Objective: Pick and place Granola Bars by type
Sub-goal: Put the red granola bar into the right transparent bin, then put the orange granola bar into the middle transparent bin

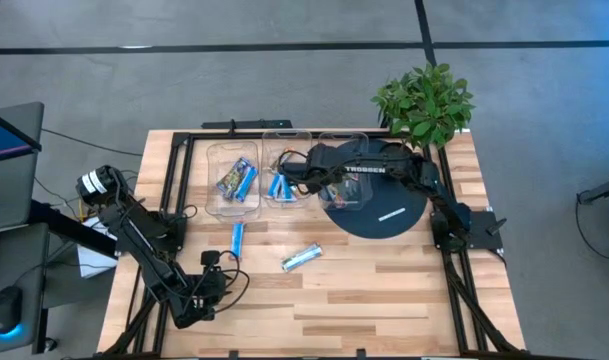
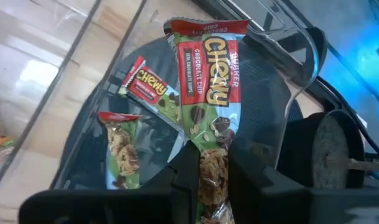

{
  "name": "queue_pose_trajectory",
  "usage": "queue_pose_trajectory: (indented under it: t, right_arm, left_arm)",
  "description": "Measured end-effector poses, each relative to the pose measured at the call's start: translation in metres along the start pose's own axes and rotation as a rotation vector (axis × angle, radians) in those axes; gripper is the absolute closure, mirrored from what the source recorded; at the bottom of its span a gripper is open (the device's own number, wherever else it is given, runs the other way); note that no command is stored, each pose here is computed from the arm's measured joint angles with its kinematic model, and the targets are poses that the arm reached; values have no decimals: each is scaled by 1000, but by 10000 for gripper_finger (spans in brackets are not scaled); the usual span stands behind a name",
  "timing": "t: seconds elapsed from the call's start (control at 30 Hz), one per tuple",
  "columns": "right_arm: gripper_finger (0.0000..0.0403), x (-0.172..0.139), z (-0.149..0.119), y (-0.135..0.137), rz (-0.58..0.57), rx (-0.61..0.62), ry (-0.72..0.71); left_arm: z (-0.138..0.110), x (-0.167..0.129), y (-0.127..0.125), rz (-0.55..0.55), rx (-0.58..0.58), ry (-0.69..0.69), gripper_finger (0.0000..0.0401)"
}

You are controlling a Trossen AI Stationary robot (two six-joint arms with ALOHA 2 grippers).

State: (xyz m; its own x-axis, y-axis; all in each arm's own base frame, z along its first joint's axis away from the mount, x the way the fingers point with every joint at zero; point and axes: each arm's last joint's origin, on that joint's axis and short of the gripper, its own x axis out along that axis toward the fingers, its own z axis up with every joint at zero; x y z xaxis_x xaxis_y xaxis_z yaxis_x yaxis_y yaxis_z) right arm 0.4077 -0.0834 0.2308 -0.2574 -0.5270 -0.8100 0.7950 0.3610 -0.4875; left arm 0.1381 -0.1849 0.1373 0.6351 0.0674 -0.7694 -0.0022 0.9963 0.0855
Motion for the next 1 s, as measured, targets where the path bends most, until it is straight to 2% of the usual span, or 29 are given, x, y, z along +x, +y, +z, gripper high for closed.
queue_pose_trajectory:
  t: [0.2,0.47,0.63,0.8,1.0]
  right_arm:
    - [327,5,-3,1,-17,13,8]
    - [247,0,-7,7,-13,-23,-28]
    - [210,-9,-17,14,-31,-77,-91]
    - [196,-35,-37,28,-24,-194,-205]
    - [199,-87,-79,45,-17,-360,-439]
  left_arm:
    - [2,0,-1,0,-12,-18,242]
    - [5,0,-2,4,7,-67,242]
    - [8,3,1,25,13,-76,242]
    - [20,7,3,58,16,-166,242]
    - [47,17,6,-22,63,-244,242]
